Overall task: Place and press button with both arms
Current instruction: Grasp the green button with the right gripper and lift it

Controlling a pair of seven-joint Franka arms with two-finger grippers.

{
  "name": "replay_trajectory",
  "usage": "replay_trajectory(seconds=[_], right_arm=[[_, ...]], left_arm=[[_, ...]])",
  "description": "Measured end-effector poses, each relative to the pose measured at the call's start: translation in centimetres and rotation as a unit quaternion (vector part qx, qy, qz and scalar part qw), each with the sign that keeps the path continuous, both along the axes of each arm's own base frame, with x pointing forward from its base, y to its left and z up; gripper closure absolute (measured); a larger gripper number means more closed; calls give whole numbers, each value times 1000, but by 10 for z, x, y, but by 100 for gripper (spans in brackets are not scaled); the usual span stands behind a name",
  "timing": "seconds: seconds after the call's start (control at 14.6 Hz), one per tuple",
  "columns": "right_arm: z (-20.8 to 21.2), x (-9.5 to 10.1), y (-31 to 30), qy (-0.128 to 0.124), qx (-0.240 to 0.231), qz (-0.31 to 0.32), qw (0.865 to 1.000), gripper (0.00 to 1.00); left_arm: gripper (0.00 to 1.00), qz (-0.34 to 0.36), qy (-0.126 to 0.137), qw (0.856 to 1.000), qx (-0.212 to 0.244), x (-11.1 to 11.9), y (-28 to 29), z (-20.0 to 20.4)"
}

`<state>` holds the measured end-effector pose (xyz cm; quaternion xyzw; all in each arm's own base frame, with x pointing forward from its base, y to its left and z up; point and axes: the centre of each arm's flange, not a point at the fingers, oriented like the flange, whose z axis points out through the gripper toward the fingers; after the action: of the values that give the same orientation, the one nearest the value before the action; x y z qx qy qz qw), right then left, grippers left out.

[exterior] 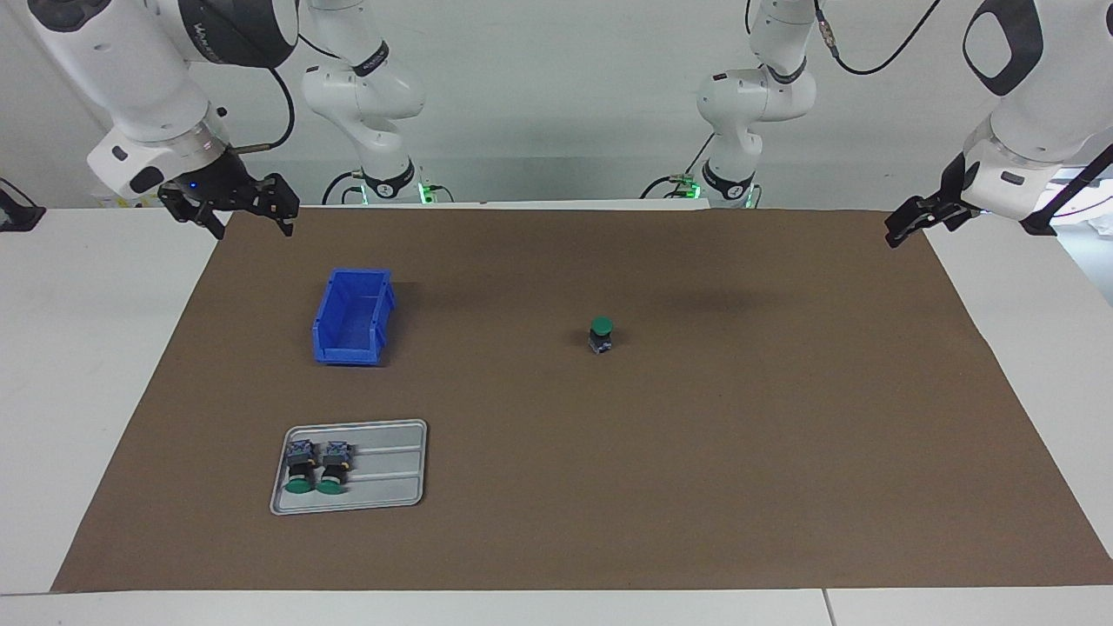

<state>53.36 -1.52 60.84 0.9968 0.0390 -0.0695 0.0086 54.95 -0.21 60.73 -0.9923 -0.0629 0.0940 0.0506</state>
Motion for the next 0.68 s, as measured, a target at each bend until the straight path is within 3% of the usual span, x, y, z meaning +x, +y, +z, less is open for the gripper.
replay_trajectory(seconds=[0.14,0.34,0.68], right_arm=[[1,1,45,-5,12,15,1000,1],[-3,-5,159,-26,24,-10,999,1],[-58,-22,347,-60,52,-68,995,1]], left_arm=[[0,0,3,1000,-13,-2,-2,-6],[0,-5,-16,1000,-24,-1,-8,-15],[0,-14,-23,999,-39,-10,-21,-24]])
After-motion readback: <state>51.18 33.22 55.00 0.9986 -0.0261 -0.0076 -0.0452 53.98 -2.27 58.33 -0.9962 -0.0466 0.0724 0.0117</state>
